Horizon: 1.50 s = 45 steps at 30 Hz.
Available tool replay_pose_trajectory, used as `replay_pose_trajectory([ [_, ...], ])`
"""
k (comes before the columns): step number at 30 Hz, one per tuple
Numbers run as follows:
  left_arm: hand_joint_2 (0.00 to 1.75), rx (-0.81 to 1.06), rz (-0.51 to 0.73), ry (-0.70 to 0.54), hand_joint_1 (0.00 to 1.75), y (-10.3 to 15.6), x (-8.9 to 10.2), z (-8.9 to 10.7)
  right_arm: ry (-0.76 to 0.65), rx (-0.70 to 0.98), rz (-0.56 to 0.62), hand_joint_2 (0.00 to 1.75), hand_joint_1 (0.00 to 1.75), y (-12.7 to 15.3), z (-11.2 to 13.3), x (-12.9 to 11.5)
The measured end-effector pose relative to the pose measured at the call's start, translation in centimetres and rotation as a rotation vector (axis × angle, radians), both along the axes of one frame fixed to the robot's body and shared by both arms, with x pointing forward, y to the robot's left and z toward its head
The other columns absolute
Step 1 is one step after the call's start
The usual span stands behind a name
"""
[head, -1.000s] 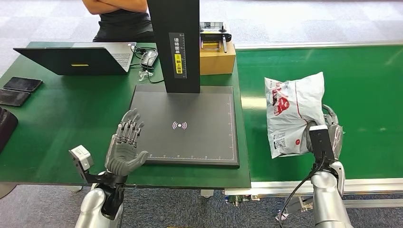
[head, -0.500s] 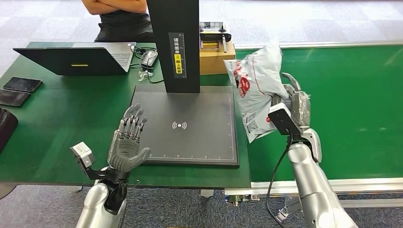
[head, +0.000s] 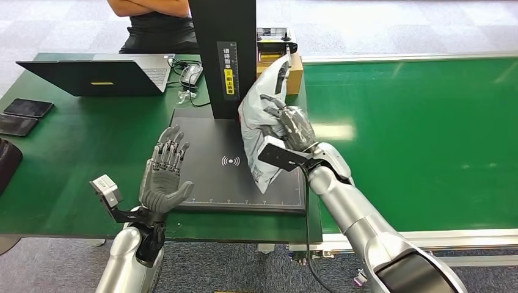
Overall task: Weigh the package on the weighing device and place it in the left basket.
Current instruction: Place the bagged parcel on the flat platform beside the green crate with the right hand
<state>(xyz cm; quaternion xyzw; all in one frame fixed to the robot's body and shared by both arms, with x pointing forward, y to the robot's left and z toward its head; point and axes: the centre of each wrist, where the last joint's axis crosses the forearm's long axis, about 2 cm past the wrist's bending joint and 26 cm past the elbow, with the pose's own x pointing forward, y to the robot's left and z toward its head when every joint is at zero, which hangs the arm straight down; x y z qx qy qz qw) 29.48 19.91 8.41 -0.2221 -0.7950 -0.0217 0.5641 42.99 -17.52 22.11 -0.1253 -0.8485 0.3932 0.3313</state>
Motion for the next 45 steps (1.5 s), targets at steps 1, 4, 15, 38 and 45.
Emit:
replay_pose_trajectory([
  [1,1.75,-0.001,0.004,-0.002,0.00,0.0,0.1,0.0,0.012,-0.005,0.024,1.75,1.75,0.7,-0.3,-0.2],
  [4,1.75,-0.002,0.010,-0.008,0.00,0.2,0.3,0.0,0.046,-0.026,0.080,1.75,1.75,2.3,-1.3,-0.7],
  [15,1.75,0.008,0.013,-0.006,0.00,0.6,0.4,-0.1,0.093,-0.072,0.129,1.75,1.75,4.2,-2.8,-1.5],
  [38,1.75,0.016,-0.010,0.003,0.00,0.4,0.8,0.1,0.353,-0.058,0.340,1.75,1.75,4.7,-4.8,-2.7],
  [45,1.75,0.015,-0.013,0.007,0.00,0.4,1.0,0.1,0.448,-0.008,0.491,1.75,1.75,4.8,-6.1,-3.5],
])
